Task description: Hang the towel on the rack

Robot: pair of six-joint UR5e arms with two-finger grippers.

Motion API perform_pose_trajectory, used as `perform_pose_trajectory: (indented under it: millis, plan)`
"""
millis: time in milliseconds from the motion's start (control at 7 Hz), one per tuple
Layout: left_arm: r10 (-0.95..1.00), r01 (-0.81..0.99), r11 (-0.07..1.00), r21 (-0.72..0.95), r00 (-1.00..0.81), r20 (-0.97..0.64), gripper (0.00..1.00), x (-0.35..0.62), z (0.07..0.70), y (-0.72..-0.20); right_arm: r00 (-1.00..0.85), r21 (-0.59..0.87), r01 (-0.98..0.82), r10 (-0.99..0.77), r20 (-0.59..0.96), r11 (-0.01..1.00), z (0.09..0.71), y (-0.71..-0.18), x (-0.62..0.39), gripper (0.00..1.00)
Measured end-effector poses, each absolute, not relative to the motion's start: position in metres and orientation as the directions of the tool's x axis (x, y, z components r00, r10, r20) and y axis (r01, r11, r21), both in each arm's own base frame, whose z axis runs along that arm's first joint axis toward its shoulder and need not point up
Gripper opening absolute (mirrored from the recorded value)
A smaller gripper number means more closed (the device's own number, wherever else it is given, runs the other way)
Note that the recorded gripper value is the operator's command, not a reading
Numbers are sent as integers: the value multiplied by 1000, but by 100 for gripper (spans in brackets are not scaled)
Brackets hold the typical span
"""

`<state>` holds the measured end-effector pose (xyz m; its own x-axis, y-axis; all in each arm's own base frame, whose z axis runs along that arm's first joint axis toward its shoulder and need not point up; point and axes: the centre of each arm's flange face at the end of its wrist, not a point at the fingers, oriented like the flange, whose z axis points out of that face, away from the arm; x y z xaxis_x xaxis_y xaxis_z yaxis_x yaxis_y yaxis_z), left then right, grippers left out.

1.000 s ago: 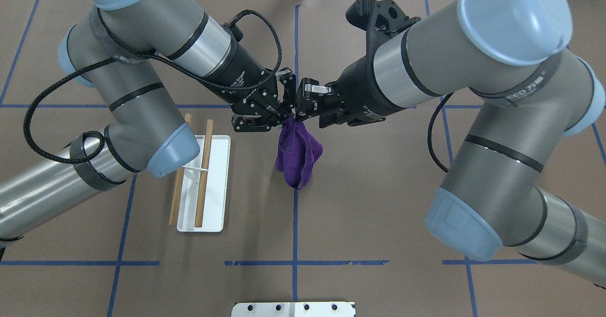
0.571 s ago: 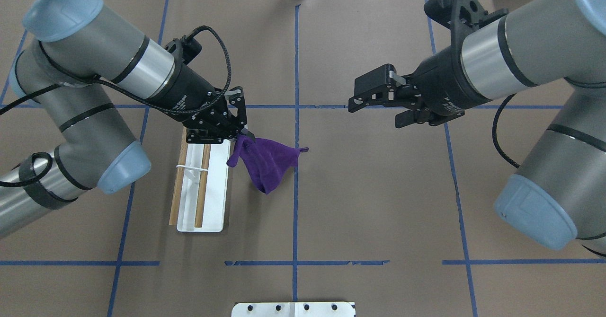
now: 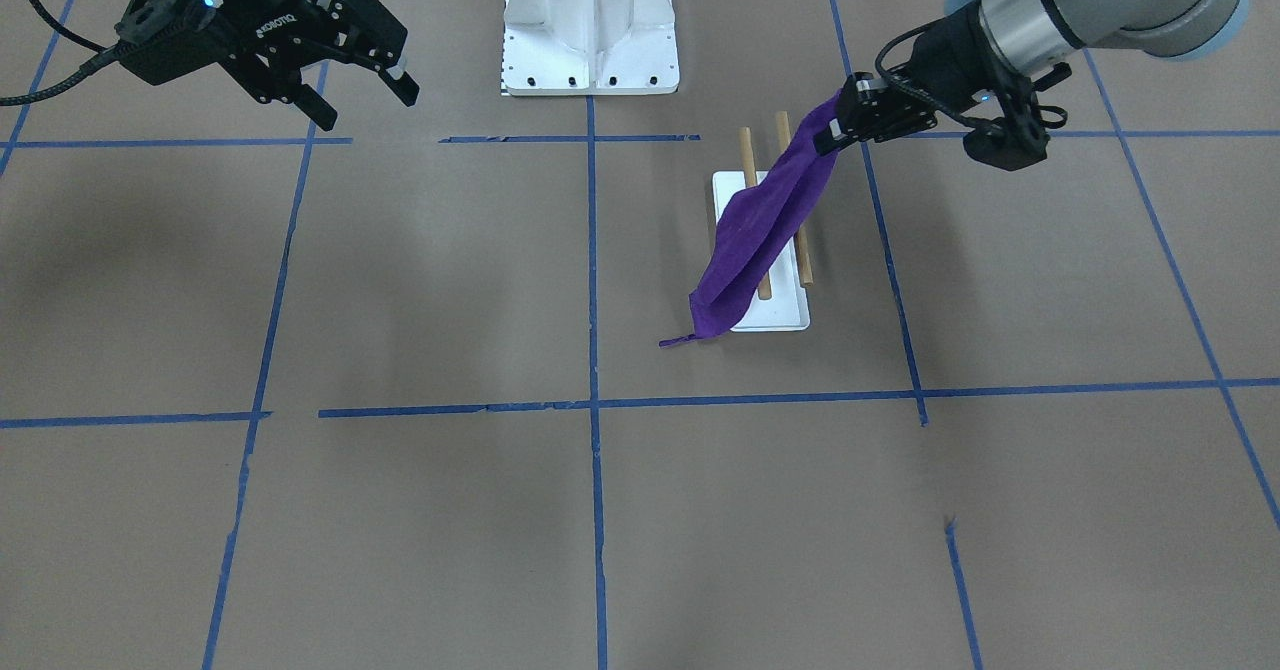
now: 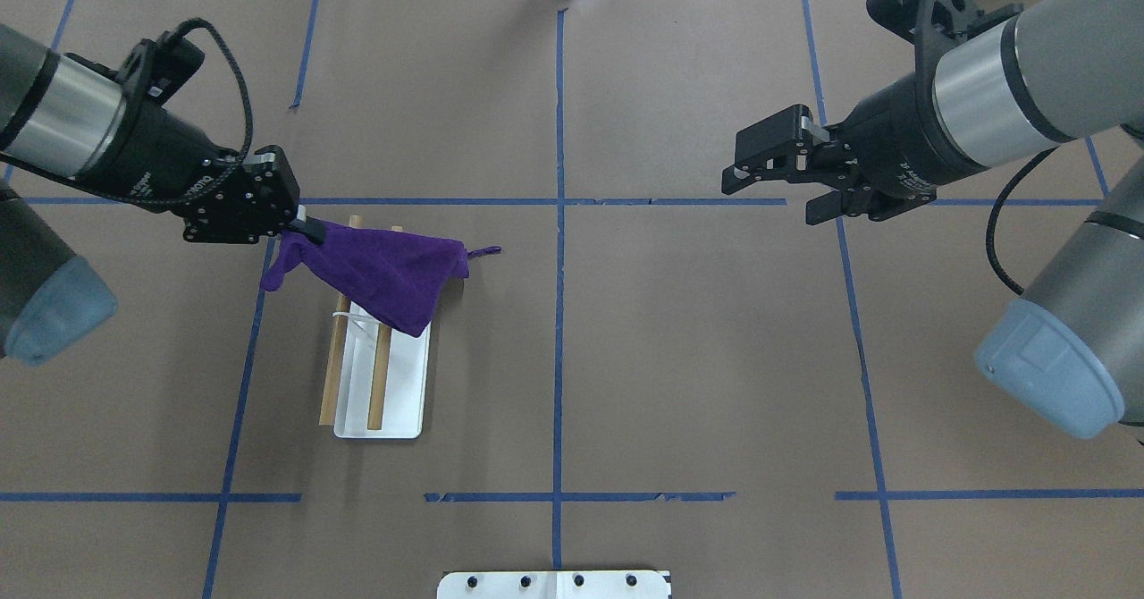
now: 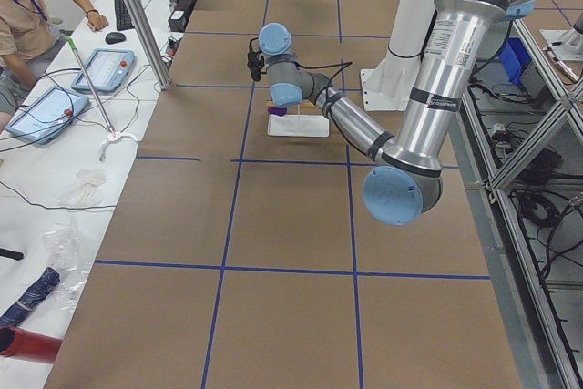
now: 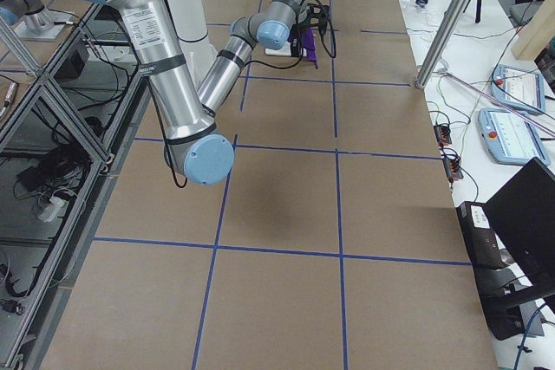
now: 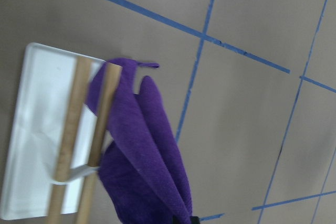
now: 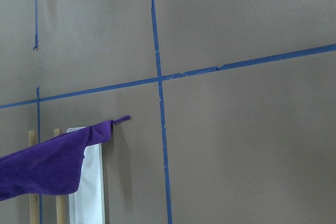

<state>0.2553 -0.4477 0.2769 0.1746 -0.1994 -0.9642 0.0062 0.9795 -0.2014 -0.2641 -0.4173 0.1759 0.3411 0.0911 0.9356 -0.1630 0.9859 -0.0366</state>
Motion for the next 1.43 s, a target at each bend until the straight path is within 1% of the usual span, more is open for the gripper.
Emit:
perform_pose_trajectory:
  millis: [286,429,571,714,1143,1429]
  plan:
    - [-169,23,986,-168,215,-962,0,231,321,-445,344,-33,-164,89,935,986,178,-419,-263,100]
    - [-173,21,985,-173,232,-957,25,231,336,-446,343,-32,-164,88,935,986,177,-419,-262,100]
    - [-187,21,982,-188,248,-951,52,235,349,-451,343,-32,-165,88,935,986,177,-419,-262,100]
    - [-202,23,979,-203,262,-944,65,240,360,-455,343,-32,-167,89,935,985,177,-419,-261,100]
    - [-217,18,975,-221,279,-935,65,250,381,-461,350,-39,-174,98,931,984,184,-421,-259,100]
    - [-209,15,977,-214,287,-935,65,252,388,-463,371,-48,-205,123,920,978,201,-430,-242,100]
